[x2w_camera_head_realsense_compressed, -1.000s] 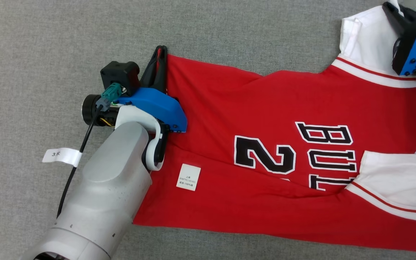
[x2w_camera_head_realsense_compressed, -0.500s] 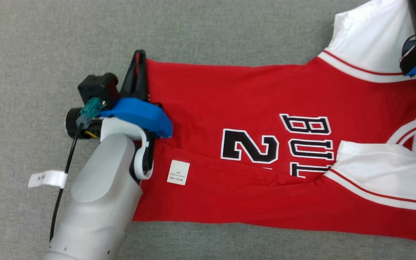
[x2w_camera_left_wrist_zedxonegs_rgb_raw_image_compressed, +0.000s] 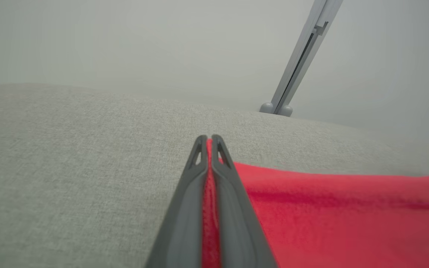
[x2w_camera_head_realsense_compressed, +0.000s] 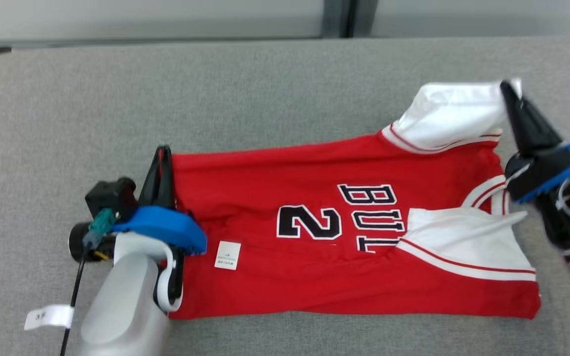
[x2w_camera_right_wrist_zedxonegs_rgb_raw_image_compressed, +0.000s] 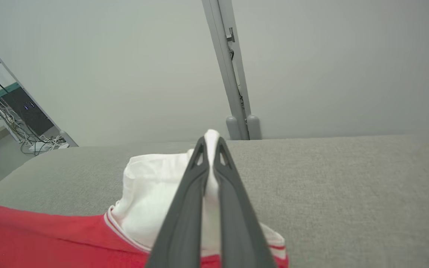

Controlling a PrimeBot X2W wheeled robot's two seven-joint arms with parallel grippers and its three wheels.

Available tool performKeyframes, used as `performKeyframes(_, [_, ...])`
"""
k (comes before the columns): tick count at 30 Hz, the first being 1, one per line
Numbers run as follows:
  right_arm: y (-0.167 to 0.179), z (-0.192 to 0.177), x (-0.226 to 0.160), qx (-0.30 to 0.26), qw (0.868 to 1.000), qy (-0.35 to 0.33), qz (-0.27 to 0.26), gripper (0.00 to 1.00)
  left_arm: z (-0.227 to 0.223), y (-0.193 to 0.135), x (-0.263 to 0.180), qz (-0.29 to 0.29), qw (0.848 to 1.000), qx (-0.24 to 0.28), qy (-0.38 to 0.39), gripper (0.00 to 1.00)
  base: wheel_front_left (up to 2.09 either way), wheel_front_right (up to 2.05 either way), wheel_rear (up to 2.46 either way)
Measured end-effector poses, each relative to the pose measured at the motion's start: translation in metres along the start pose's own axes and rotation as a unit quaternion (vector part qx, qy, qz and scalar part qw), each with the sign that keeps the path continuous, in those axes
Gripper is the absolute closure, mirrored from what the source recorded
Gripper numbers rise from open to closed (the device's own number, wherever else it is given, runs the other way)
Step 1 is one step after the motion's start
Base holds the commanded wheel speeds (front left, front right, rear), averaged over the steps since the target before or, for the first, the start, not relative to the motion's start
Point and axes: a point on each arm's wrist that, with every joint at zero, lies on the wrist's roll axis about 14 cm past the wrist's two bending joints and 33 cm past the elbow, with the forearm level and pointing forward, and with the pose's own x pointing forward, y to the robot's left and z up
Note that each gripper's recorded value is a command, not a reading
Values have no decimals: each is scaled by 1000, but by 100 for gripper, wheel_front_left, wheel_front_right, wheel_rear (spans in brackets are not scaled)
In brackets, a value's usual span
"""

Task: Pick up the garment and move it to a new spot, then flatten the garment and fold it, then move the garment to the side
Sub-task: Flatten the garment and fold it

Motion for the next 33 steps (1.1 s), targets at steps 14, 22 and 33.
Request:
performKeyframes(14, [9,-70,-117,90,992,56,-61,100,-47,-4,-64,-3,998,-1,63,100,0,0,0])
performKeyframes(22, [11,-92,-140,75,991,82,-75,100,-60,3,-83,11,997,2,79,100,0,0,0])
performKeyframes(33, [-1,-94,-151,59,990,82,-100,100,-52,14,-94,24,998,12,62,67,0,0,0])
